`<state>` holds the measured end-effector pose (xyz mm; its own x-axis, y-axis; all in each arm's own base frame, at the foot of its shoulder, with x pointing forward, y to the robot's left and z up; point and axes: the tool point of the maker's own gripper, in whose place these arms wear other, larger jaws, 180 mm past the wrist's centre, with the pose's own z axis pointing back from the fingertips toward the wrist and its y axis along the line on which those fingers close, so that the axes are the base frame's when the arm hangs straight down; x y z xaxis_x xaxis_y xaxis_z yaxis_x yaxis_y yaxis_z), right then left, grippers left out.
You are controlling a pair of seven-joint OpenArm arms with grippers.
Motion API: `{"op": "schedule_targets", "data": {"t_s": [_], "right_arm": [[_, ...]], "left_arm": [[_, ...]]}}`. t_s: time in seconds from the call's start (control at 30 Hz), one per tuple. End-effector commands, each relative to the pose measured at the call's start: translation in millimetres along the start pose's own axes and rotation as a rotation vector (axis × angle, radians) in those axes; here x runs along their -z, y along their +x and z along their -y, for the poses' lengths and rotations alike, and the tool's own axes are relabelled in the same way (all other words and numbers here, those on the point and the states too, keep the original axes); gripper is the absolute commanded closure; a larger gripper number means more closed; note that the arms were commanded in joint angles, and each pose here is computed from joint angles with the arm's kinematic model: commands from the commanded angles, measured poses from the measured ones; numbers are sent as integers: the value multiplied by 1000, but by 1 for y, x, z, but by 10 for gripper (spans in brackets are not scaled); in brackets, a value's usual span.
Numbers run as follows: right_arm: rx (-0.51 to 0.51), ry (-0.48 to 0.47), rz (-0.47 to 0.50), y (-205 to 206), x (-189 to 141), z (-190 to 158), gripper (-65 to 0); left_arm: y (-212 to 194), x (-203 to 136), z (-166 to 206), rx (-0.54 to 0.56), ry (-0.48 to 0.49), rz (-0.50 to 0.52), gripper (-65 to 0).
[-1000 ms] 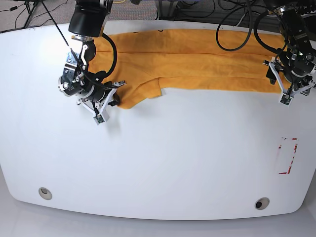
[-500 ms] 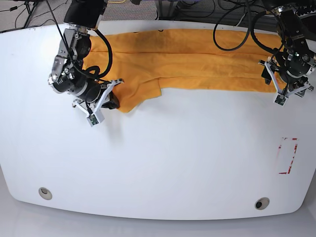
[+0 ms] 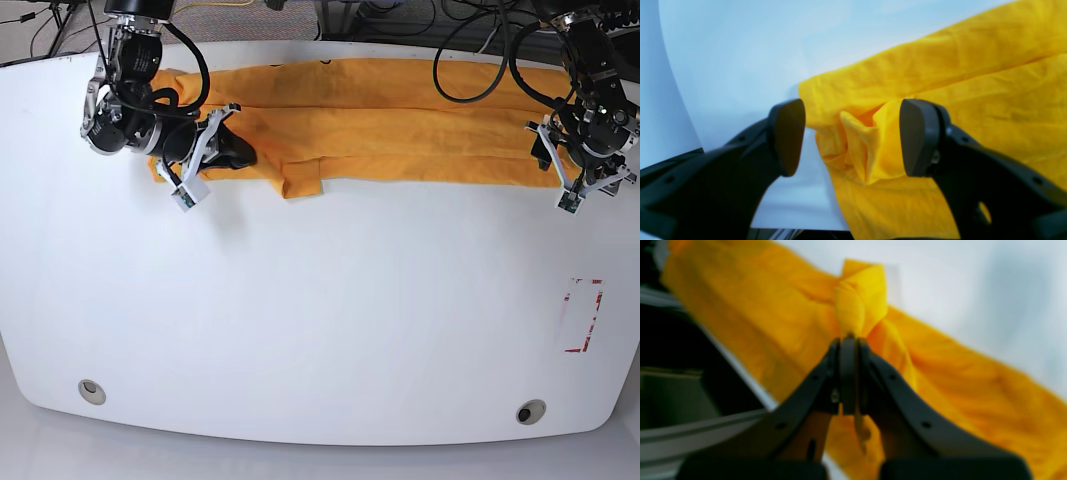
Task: Layout the t-shirt on the table in an organized manner, then fold the t-shirt properly
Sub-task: 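Fold the side edge inward toward the shirt's middle with the right gripper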
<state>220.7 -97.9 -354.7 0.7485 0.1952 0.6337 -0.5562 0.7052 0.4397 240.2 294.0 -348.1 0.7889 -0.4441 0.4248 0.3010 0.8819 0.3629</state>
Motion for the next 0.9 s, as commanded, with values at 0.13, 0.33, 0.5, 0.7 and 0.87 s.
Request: {"op": "schedule_targets", "data": {"t_s": [0.13, 0.33, 0.5, 0.7, 0.87], "right_arm": [[-47, 188, -9, -2, -3, -38, -2], [-45, 242, -43, -12, 0, -51, -116], [-47, 235, -69, -18, -4, -46, -401], [-42, 223, -91, -26, -9, -43, -434], [-30, 178, -53, -19, -13, -31, -344]], "left_arm": [[5, -4, -8, 8, 25, 18, -403], [5, -4, -8, 9, 24, 18, -403], [5, -4, -8, 10, 23, 17, -403], [-1, -4, -4, 11, 12, 5, -403], [-2, -3, 2, 21, -1, 1, -403]]}}
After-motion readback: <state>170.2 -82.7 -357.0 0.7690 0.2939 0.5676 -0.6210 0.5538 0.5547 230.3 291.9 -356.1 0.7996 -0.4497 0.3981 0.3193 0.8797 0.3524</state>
